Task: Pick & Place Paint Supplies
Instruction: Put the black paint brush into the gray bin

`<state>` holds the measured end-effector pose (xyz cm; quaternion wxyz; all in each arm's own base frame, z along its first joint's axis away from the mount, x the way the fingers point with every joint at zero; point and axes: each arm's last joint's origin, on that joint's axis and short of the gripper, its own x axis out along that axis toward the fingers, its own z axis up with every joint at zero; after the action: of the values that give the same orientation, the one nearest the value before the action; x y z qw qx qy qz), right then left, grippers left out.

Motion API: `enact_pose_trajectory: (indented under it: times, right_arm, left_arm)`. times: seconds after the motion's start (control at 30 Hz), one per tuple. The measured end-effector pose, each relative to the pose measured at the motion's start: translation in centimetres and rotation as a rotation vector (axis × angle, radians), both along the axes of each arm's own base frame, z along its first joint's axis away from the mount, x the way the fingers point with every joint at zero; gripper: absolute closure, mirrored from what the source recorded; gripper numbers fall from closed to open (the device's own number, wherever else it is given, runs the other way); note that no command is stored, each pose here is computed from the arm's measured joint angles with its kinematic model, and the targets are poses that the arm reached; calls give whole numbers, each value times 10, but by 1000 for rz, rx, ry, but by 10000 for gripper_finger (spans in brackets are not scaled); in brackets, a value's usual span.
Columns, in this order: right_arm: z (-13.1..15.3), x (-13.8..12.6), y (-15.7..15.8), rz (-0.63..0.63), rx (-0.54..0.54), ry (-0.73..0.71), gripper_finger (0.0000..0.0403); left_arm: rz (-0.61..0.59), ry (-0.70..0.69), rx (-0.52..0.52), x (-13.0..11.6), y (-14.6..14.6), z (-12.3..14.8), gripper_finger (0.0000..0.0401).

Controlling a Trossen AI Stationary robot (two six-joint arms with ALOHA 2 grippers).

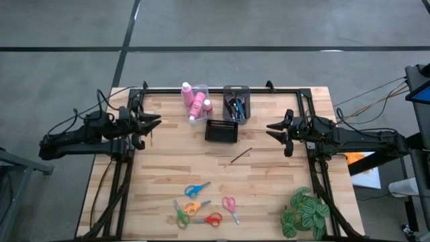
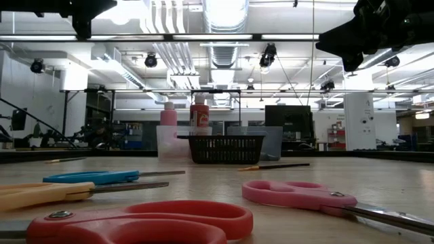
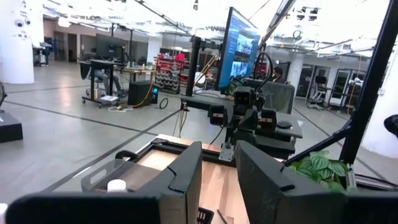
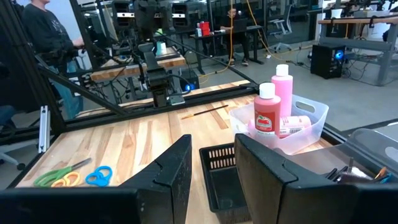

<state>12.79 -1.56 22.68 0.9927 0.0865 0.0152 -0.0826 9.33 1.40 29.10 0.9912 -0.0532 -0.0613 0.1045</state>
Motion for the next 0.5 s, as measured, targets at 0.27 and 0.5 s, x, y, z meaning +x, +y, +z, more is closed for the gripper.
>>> enact_pose_trajectory:
  times: [0.27, 0.5]
  right_arm:
    - [0, 0, 0, 0, 0, 0, 282]
    - [0, 0, 0, 0, 0, 0, 282]
  left_arm:
    - [0, 89, -11, 1, 0, -9, 299]
    - [0, 136, -17, 1, 0, -13, 299]
